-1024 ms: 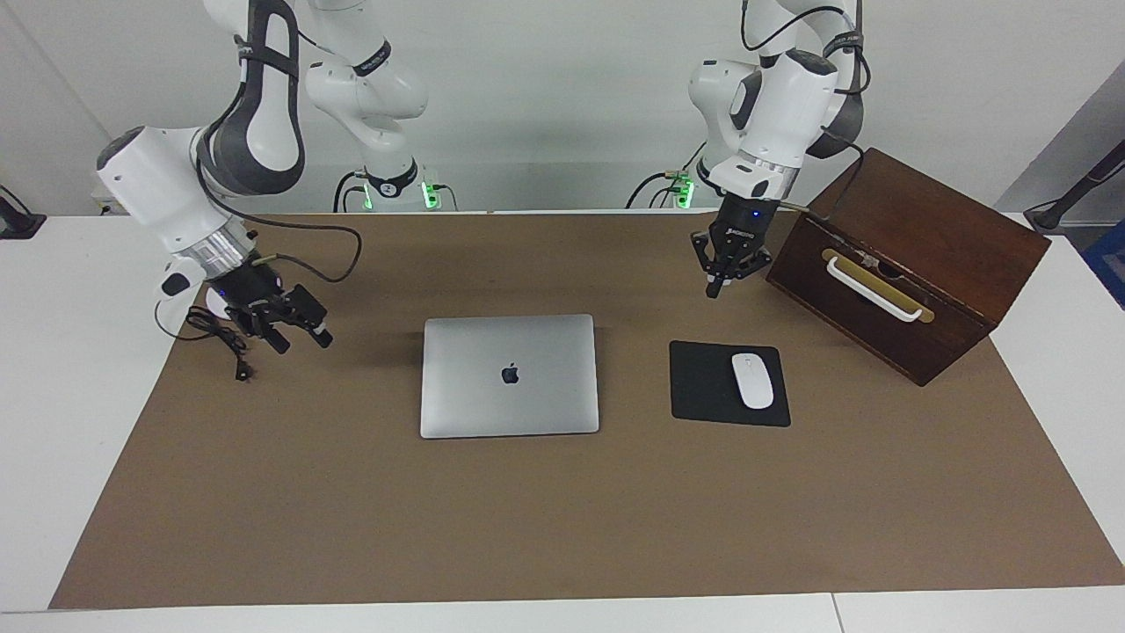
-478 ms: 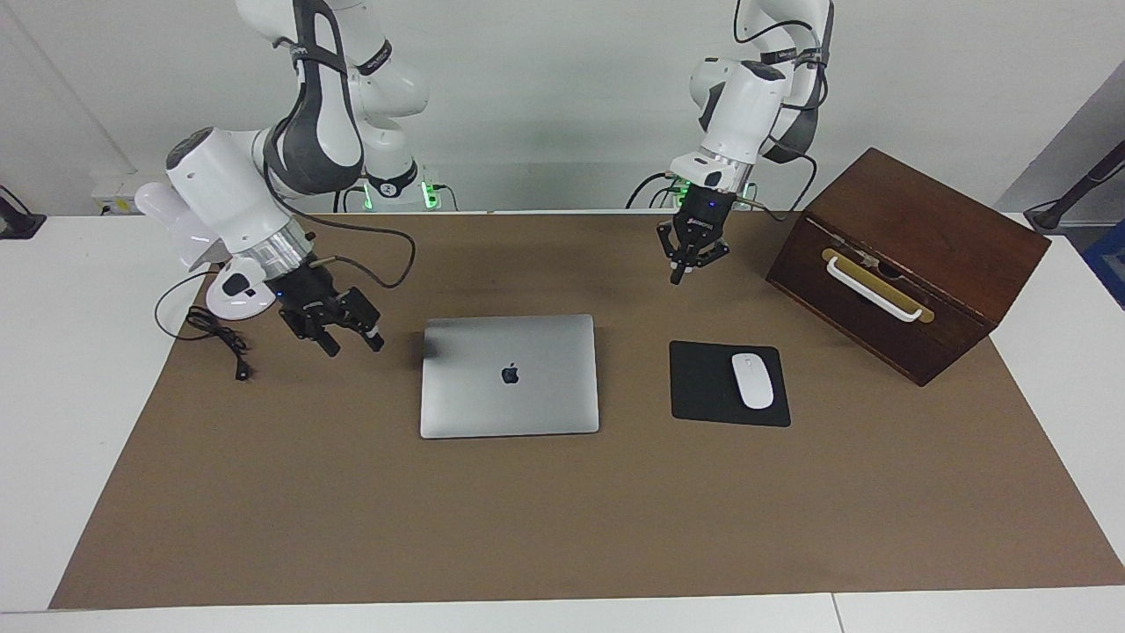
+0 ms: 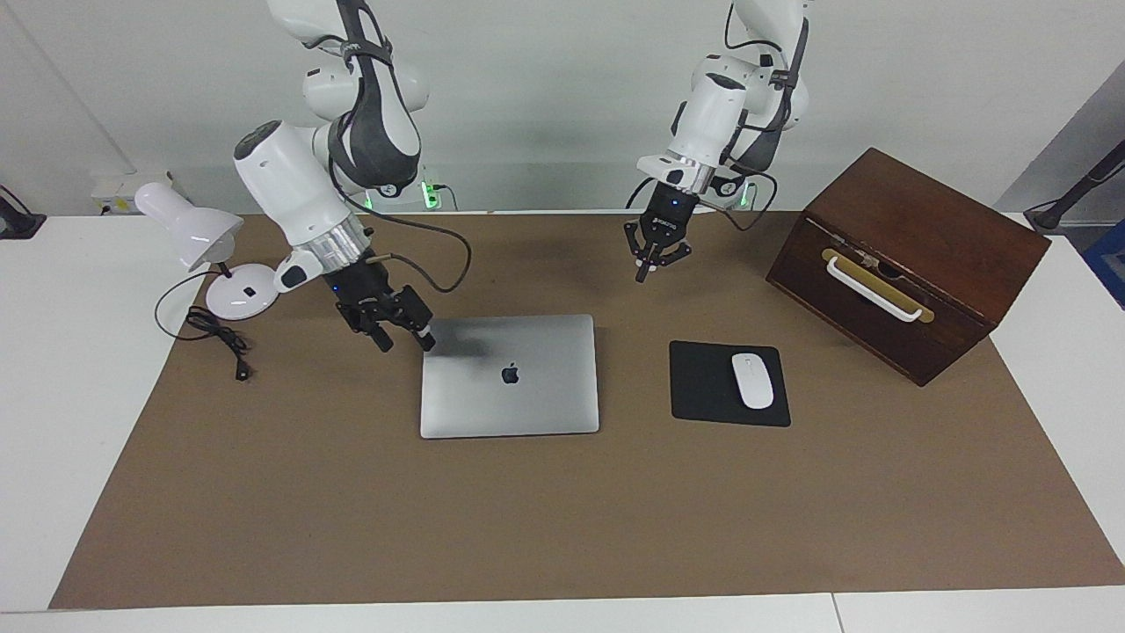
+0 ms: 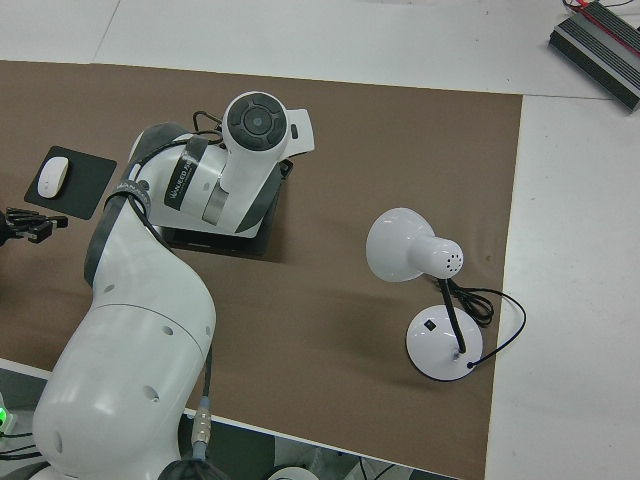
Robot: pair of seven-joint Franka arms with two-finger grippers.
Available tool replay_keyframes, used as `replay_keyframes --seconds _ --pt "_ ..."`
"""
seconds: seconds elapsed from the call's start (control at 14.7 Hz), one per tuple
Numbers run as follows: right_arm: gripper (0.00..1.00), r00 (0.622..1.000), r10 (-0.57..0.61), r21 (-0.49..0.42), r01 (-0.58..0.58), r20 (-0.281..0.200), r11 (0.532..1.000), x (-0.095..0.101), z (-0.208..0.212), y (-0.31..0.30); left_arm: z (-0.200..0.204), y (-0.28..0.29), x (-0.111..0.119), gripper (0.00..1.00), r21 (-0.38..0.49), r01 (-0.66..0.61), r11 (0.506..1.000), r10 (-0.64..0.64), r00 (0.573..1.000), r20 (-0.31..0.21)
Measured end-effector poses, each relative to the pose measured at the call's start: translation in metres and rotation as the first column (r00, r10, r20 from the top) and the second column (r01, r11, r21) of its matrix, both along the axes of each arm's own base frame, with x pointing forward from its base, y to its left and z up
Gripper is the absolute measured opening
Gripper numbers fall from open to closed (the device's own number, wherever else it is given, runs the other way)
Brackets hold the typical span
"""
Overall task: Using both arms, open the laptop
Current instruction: 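Move the left gripper and the right gripper toward the laptop's near edge, then lower the left gripper and the right gripper to the laptop's front edge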
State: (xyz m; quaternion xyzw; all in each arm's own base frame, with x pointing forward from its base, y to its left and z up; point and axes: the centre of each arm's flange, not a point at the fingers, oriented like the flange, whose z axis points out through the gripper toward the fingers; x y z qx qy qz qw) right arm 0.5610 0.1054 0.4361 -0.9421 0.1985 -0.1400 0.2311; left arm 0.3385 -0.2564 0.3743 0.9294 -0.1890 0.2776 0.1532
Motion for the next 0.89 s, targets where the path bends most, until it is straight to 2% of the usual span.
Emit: replay_keyframes --seconds 0.48,0.68,0.89 --pt "1.00 0.999 -0.023 -0.014 0.024 0.034 1.000 -0.039 -0.027 0.046 -0.051 -0.029 -0.009 0.01 -0.017 0.047 0.999 -0.045 0.994 0.101" --pt "1.00 0.998 -0.048 0.001 0.048 0.038 0.999 -0.056 -0.029 0.064 -0.064 -0.034 -0.011 0.01 -0.011 0.056 0.998 -0.054 0.993 0.108" --pt "1.00 0.998 -0.059 0.008 0.059 0.032 0.998 -0.064 -0.030 0.068 -0.069 -0.041 -0.007 0.01 -0.007 0.061 0.998 -0.060 0.992 0.107"
